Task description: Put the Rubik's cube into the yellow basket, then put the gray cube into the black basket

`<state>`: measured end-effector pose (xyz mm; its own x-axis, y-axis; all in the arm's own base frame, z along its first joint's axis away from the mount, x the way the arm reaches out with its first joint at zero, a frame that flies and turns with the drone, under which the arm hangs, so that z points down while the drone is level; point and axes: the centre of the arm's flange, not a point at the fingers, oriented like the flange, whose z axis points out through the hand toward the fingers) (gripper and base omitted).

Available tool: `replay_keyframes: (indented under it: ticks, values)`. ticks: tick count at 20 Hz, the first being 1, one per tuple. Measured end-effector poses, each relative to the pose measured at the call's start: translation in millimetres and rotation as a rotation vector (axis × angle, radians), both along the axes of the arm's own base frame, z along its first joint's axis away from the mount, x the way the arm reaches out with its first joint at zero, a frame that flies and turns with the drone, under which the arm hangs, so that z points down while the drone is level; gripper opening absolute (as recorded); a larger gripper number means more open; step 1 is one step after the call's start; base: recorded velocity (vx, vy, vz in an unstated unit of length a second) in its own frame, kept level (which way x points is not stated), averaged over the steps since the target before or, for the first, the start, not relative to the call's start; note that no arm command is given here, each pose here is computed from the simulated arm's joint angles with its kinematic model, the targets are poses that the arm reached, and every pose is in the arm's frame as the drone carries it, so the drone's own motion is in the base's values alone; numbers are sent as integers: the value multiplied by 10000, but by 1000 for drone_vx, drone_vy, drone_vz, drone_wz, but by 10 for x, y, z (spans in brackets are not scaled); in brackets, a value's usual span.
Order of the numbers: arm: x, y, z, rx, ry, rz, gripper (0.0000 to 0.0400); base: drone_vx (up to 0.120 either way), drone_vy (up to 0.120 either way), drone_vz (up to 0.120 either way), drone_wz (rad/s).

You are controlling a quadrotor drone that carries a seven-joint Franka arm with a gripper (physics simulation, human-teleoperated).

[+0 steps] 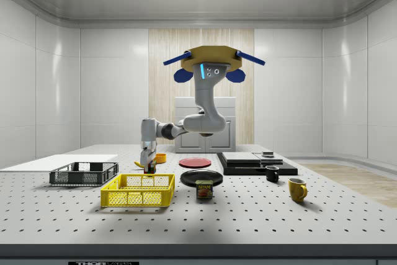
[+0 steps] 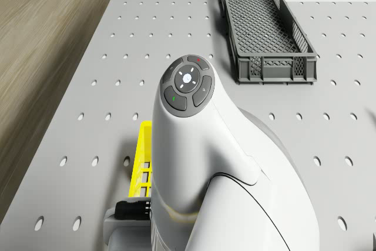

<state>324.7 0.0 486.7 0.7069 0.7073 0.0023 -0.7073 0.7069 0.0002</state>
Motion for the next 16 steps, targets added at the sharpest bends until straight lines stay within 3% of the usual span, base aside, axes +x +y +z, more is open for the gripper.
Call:
replay_keyframes:
  ticks: [4, 16]
  values:
    - [0, 0, 0, 0, 0, 0, 325, 0, 0, -120, 0]
    - [0, 1, 398, 0, -1, 2, 325, 0, 0, 0, 0]
